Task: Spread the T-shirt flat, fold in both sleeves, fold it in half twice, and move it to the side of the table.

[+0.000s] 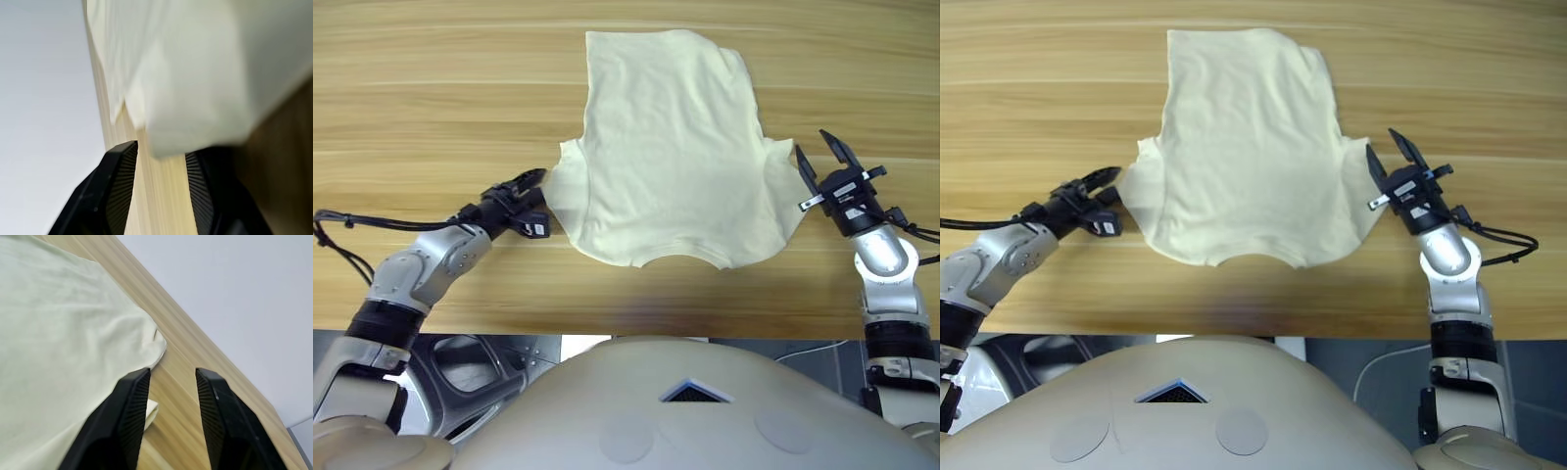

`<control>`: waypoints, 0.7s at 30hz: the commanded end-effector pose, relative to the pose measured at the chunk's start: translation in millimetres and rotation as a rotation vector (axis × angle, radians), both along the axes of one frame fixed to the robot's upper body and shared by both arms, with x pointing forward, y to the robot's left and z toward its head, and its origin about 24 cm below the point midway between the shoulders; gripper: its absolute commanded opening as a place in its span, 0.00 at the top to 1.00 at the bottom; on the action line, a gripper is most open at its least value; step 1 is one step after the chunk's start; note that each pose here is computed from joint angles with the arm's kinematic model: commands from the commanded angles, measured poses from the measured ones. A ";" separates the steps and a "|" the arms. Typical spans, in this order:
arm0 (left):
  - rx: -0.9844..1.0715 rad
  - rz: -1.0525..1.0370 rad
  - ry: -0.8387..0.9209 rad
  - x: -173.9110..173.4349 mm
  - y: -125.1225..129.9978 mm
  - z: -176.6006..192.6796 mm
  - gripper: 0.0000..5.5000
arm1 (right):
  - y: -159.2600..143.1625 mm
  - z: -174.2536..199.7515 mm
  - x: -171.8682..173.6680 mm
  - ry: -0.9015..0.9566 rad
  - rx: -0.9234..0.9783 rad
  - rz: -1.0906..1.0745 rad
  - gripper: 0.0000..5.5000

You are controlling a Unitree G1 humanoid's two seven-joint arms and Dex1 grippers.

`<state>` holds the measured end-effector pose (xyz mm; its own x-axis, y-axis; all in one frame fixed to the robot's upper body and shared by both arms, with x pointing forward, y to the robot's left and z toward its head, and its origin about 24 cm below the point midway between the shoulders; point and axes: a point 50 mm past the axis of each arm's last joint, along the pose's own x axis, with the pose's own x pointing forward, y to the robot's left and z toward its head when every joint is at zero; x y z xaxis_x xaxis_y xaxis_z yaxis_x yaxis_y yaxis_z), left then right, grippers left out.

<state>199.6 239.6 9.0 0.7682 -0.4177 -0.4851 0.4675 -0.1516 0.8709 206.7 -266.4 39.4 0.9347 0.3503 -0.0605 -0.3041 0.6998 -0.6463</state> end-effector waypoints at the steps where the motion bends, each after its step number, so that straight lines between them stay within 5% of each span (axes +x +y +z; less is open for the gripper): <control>1: 0.073 0.014 0.242 -53.4 10.2 -29.4 0.66 | -7.5 -1.7 -4.2 0.014 -0.012 -0.022 0.69; 10: 0.029 -0.074 0.314 -68.2 -8.3 -30.9 0.66 | -7.6 -5.4 -4.6 0.029 -0.012 -0.021 0.69; 21: 0.079 -0.133 0.271 -37.2 -11.2 -35.4 0.66 | -6.5 -8.0 -3.9 0.031 -0.005 -0.027 0.69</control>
